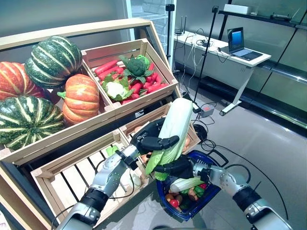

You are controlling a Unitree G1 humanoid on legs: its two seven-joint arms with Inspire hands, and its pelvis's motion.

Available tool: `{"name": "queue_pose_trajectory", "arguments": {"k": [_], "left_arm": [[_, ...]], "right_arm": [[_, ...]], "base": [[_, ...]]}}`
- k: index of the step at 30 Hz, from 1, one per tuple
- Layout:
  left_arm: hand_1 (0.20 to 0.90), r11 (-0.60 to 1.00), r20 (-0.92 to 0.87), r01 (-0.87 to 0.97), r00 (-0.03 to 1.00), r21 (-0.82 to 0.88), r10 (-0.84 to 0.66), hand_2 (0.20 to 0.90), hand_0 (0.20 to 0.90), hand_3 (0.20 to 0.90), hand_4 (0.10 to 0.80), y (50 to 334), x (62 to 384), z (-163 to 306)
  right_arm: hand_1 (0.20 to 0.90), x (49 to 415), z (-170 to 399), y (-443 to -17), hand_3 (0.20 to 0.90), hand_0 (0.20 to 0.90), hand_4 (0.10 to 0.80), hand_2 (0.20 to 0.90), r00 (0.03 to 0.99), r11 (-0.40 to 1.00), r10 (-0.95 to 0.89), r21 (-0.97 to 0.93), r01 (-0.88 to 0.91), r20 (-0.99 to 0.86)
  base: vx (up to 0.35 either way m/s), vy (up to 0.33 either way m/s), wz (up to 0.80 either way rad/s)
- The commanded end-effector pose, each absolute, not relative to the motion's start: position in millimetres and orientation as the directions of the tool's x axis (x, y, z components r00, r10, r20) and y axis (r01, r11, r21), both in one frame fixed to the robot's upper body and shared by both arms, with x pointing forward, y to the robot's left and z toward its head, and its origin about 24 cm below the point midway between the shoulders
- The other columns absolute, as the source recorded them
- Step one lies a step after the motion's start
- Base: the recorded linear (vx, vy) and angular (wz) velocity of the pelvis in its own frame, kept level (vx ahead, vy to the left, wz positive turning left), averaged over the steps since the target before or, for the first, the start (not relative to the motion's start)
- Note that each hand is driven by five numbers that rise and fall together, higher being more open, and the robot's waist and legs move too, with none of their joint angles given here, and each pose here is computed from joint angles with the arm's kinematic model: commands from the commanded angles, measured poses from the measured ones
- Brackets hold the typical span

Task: Put vegetables into the basket

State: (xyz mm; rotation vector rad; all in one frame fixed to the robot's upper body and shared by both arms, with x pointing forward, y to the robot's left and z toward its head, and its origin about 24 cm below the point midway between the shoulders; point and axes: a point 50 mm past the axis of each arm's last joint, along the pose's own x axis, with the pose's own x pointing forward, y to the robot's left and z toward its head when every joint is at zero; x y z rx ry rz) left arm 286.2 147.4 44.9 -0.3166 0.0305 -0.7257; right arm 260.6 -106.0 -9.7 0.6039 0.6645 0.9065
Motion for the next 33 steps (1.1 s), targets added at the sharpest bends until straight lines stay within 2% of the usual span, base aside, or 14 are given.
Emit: {"name": "queue_pose_trajectory", "arguments": {"k": [1,2,4,26,27,28,29,30,33], "left_arm": [[0.3,0.6,0.157,0.759,0.644,-0.255,-0.748,0.3,0.3,0.3,0.4,120,300,63],[0.3,0.601,0.155,0.753,0.649,-0.267,-0.745,0.3,0.3,0.3,0.4,120,299,61],[0.3,0.604,0.152,0.747,0.655,-0.28,-0.74,0.3,0.3,0.3,0.4,119,299,58],[0.3,0.665,0.14,0.672,0.73,-0.325,-0.669,0.3,0.3,0.3,0.4,136,290,44],[0.422,0.681,0.126,0.655,0.744,-0.327,-0.656,0.422,0.422,0.422,0.482,138,289,41],[0.695,0.69,0.117,0.644,0.753,-0.329,-0.647,0.695,0.695,0.695,0.664,139,289,39],[0.86,0.706,0.105,0.628,0.767,-0.329,-0.633,0.86,0.86,0.86,0.773,142,289,37],[0.9,0.711,0.101,0.622,0.771,-0.328,-0.629,0.9,0.9,0.9,0.8,143,289,36],[0.9,0.76,0.077,0.567,0.815,-0.318,-0.575,0.9,0.9,0.9,0.8,154,286,30]], "right_arm": [[0.9,311,100,-66,0.9,0.9,0.8,0.9,0.428,0.18,0.864,0.632,-0.754,0.265],[0.9,312,102,-67,0.9,0.9,0.8,0.9,0.439,0.177,0.854,0.638,-0.749,0.278],[0.3,314,106,-67,0.3,0.3,0.4,0.3,0.472,0.185,0.829,0.65,-0.737,0.299],[0.3,314,84,-90,0.3,0.3,0.4,0.3,0.636,0.332,0.739,0.701,-0.632,0.223],[0.3,314,81,-93,0.3,0.3,0.4,0.3,0.649,0.34,0.73,0.709,-0.618,0.215],[0.3,314,79,-95,0.3,0.3,0.4,0.3,0.659,0.35,0.723,0.712,-0.609,0.208],[0.3,314,76,-98,0.3,0.3,0.4,0.3,0.672,0.366,0.715,0.715,-0.596,0.194],[0.3,313,74,-100,0.3,0.3,0.4,0.3,0.678,0.373,0.711,0.716,-0.59,0.188],[0.3,310,60,-116,0.3,0.3,0.4,0.3,0.734,0.447,0.665,0.716,-0.536,0.135]], "base": [[0.0,0.0,0.0],[0.0,0.0,0.0],[0.0,0.0,0.0],[0.0,0.0,0.0],[0.0,0.0,0.0],[0.0,0.0,0.0],[0.0,0.0,0.0],[0.0,0.0,0.0],[0.0,0.0,0.0]]}}
